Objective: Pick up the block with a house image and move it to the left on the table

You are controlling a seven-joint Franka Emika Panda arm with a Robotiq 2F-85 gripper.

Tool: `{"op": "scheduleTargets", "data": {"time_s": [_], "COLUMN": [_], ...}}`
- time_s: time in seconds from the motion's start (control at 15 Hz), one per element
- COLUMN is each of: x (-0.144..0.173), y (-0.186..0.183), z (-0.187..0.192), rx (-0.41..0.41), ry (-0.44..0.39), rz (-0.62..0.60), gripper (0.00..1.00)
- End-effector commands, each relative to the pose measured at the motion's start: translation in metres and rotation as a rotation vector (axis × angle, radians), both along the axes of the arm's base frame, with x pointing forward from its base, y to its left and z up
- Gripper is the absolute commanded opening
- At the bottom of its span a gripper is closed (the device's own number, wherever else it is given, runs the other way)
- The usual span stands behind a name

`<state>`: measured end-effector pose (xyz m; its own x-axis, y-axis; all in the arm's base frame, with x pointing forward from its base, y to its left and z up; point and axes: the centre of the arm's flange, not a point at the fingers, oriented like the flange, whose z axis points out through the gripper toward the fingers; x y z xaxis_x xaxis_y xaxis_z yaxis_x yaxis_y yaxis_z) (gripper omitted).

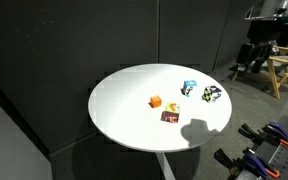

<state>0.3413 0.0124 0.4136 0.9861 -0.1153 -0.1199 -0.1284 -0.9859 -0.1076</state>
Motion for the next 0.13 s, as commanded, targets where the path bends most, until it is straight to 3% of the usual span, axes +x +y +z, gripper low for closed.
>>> {"op": "scheduleTargets", "data": {"time_s": [0.0,0.07], "x": [0.0,0.0], "y": [0.0,0.0], "z": [0.0,0.0], "rx": [0.0,0.0], "ry": [0.0,0.0], "rz": [0.0,0.0], "gripper": [1.0,1.0]}}
